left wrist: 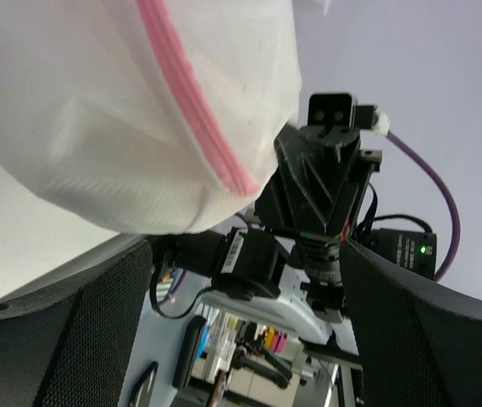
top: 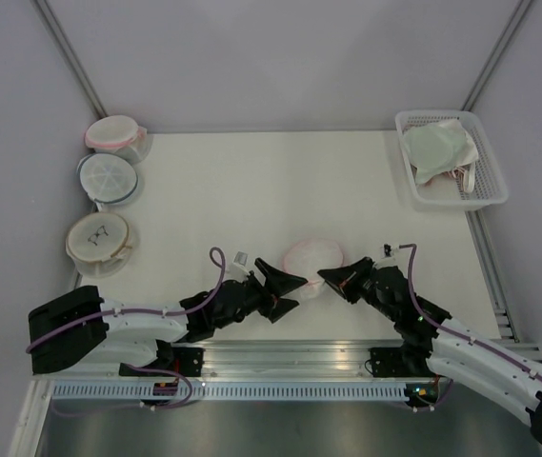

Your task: Unzip the laundry bag and remove the bra

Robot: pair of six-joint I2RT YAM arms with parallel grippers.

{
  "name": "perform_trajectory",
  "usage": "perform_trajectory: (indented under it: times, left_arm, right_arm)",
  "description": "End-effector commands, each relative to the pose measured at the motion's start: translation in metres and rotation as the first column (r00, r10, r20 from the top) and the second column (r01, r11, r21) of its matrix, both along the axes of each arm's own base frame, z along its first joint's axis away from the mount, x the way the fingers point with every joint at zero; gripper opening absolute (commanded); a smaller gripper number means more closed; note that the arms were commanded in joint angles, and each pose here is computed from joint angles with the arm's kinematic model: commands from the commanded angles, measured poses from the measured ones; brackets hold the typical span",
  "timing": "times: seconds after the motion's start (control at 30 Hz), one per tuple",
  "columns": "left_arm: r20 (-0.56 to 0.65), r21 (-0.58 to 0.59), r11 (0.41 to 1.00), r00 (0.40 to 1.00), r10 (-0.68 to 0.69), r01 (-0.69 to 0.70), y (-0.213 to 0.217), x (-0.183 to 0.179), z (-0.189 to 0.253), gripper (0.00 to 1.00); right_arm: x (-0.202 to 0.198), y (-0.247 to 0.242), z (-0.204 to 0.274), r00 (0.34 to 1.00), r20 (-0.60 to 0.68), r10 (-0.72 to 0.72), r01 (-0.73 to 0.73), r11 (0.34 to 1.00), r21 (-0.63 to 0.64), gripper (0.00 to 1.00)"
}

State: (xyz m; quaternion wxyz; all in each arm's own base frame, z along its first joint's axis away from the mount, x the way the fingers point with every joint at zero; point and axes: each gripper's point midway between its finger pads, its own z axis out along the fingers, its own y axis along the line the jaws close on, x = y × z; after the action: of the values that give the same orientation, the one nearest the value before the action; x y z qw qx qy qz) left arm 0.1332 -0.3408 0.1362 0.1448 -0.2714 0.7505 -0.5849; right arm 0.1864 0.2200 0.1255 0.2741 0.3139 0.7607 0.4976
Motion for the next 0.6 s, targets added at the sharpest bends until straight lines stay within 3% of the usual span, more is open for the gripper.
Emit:
perform_trajectory:
  times: [0.0, 0.2, 0.37, 0.43, 0.57]
  left_arm:
    - [0.039, -0.058, 0.99, 0.991, 0.131, -0.129, 0.003, 0.024, 0.026, 0.95]
    - [0.143, 0.015, 0.969, 0.96, 0.241, -0.245, 0.012, 0.053, 0.039, 0.96]
    - [0.16, 0.068, 0.966, 0.959, 0.235, -0.248, 0.014, 0.063, 0.032, 0.96]
    - [0.149, 0.107, 0.962, 0.961, 0.233, -0.25, 0.016, 0.066, 0.022, 0.93]
    - [0.15, 0.126, 0.955, 0.957, 0.249, -0.269, 0.022, 0.078, 0.013, 0.77]
  right_arm:
    - [-0.006, 0.013, 0.023, 0.995, 0.048, 0.084, -0.085, 0.996, 0.014, 0.0]
    - [-0.023, 0.031, 0.018, 0.964, 0.042, 0.263, -0.258, 0.962, -0.094, 0.0]
    - [-0.032, 0.028, 0.017, 0.955, 0.062, 0.29, -0.281, 0.951, -0.129, 0.0]
    - [-0.034, 0.028, 0.026, 0.95, 0.092, 0.299, -0.287, 0.95, -0.119, 0.0]
    - [-0.038, 0.028, 0.033, 0.936, 0.122, 0.329, -0.313, 0.94, -0.134, 0.01]
